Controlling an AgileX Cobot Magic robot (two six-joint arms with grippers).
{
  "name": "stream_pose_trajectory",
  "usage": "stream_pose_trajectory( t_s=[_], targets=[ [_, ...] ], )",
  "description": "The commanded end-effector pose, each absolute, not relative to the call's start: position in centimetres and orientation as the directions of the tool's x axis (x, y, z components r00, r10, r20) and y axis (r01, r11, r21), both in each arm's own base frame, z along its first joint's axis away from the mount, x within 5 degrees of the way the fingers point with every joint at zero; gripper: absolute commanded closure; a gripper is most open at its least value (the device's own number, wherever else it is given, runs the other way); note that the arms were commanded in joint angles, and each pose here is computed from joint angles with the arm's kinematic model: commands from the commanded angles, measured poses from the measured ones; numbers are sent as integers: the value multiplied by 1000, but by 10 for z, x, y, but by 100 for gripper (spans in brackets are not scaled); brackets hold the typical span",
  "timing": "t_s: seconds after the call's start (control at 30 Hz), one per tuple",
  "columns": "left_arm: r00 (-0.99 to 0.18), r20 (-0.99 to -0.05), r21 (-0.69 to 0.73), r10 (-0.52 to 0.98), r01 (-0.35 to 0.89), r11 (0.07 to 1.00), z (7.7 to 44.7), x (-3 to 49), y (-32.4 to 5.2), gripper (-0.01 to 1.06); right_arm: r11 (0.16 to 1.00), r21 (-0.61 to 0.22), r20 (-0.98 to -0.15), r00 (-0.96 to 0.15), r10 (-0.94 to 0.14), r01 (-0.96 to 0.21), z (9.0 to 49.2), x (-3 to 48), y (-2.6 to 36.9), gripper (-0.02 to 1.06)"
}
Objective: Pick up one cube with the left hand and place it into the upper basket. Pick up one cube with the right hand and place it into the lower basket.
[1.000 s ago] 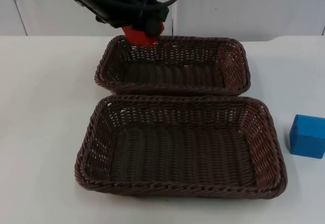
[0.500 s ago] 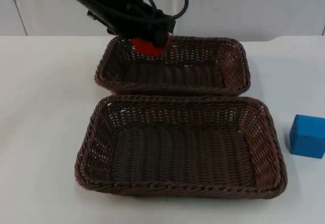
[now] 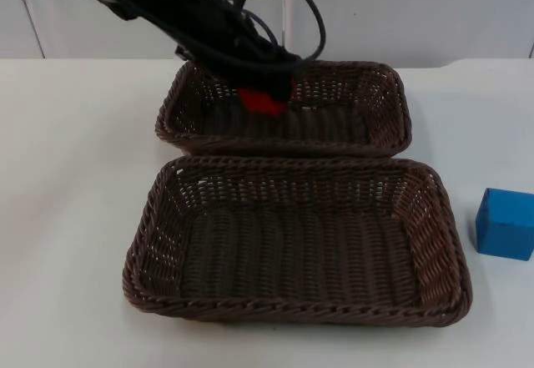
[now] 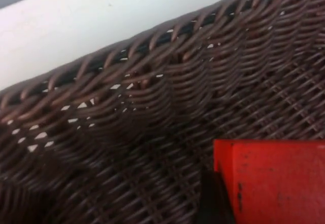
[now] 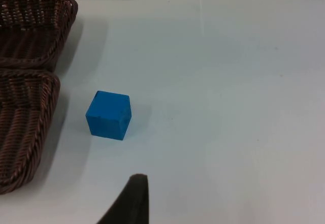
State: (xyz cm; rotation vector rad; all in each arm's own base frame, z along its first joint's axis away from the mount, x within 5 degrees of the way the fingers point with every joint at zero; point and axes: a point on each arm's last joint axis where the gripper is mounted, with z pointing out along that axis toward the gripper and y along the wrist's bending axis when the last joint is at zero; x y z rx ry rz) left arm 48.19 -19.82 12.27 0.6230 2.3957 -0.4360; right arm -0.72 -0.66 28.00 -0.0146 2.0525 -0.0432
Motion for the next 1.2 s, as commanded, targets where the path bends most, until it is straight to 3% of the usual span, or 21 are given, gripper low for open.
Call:
stream_pose_trajectory(
  t_s=[0.0, 0.43, 0.53, 0.7, 0.73, 0.87, 1.0, 1.17],
  targets=[
    [-695, -646, -162, 316, 529, 833, 123, 484, -202, 105, 999, -42, -888, -458, -32, 13, 280, -7, -7, -1],
    [-712, -617, -147, 335, 522, 840, 93, 486, -201, 104, 999, -42, -888, -458, -32, 13, 280, -7, -7, -1],
    [-714, -616, -152, 332, 521, 840, 93, 486, -201, 96, 999, -42, -888, -458, -32, 13, 280, -7, -7, -1],
    [-715, -615, -153, 333, 522, 839, 93, 486, -201, 65, 999, -42, -888, -458, -32, 13, 280, -7, -7, -1],
    [-715, -615, -153, 333, 522, 839, 93, 486, -201, 65, 999, -42, -888, -458, -32, 13, 280, -7, -7, -1],
    [-720, -615, -164, 322, 516, 841, 93, 485, -201, 41, 999, -42, -888, -458, -32, 13, 280, -7, -7, -1],
    [-726, -604, -174, 328, 522, 835, 94, 484, -202, 30, 999, -42, -888, -458, -32, 13, 280, -7, -7, -1],
    [-716, -614, -179, 331, 535, 825, 113, 482, -203, 28, 999, -42, -888, -458, -32, 13, 280, -7, -7, -1]
  ],
)
